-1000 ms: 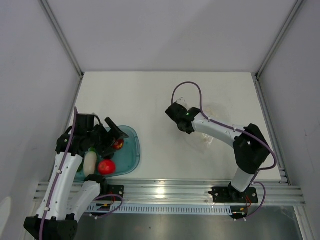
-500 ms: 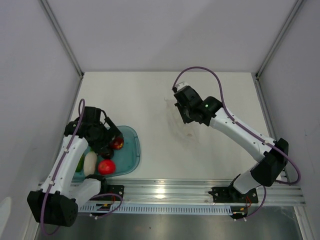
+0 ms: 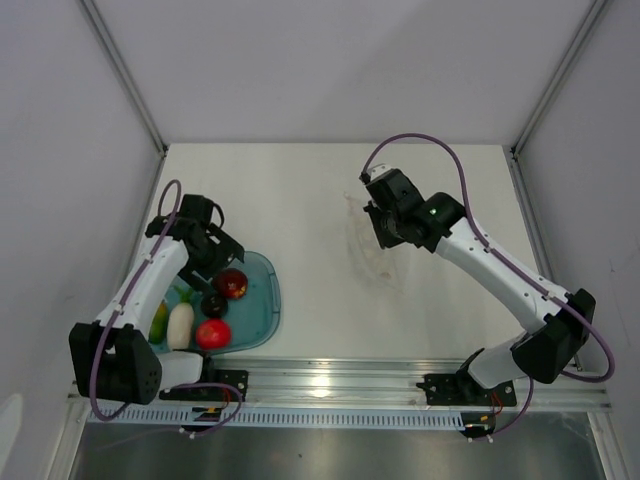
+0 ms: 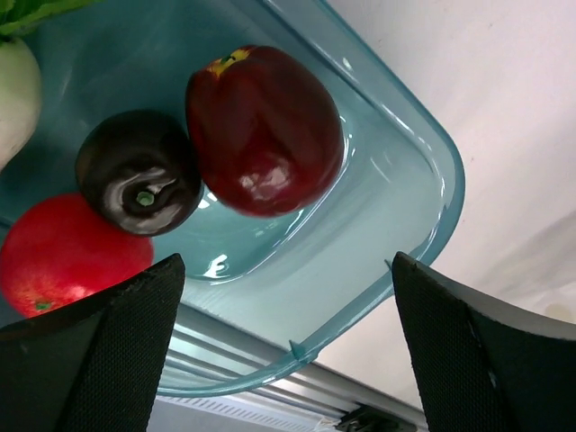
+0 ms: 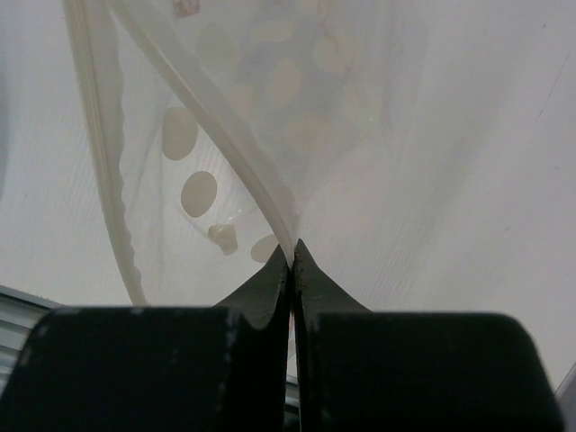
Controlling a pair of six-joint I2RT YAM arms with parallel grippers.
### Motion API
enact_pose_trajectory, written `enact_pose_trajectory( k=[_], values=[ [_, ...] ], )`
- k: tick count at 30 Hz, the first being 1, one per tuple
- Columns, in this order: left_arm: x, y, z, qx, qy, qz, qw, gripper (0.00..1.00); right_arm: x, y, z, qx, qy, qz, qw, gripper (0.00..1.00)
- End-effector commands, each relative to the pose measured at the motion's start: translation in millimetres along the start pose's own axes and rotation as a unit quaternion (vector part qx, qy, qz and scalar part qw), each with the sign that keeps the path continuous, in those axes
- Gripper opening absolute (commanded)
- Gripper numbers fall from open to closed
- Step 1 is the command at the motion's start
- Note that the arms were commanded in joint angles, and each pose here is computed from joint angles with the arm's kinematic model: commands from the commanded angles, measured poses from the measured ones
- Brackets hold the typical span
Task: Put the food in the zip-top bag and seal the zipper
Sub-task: Pick up the fake fruit from the bin.
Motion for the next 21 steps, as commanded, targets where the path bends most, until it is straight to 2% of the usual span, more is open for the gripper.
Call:
enact_pose_trajectory(
  k=[1,5,13,21],
  values=[
    [-13,-9,10,-0.003,0.034,0.011,0.999,0.96,-7,17,-2,-0.019,-0.009,0.006,1.0,0.0],
    [-18,-21,9,0.024,0.046,0.032,0.998,0.92,-12,22,-3,-0.026,-0.016,0.004,1.0,0.0],
    [-22,-34,19,-0.002,0.059,0.049,0.997,0.88,-24,33,-5,-0.039,-0.033,-0.004,0.999,0.0],
    [-21,-51,18,0.015,0.057,0.078,0.995,0.86,-31,38,-5,-0.047,-0.047,-0.011,0.998,0.0]
  ],
)
Point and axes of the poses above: each gripper's point midway between its finger pads, its own y axis back along the fingers, its own x axis along the line the jaws close on, z = x × y, the point moved 7 cm from there along y, back along the fingers, and after that the axes turned 2 degrees about -y, right-handed, at the moved point
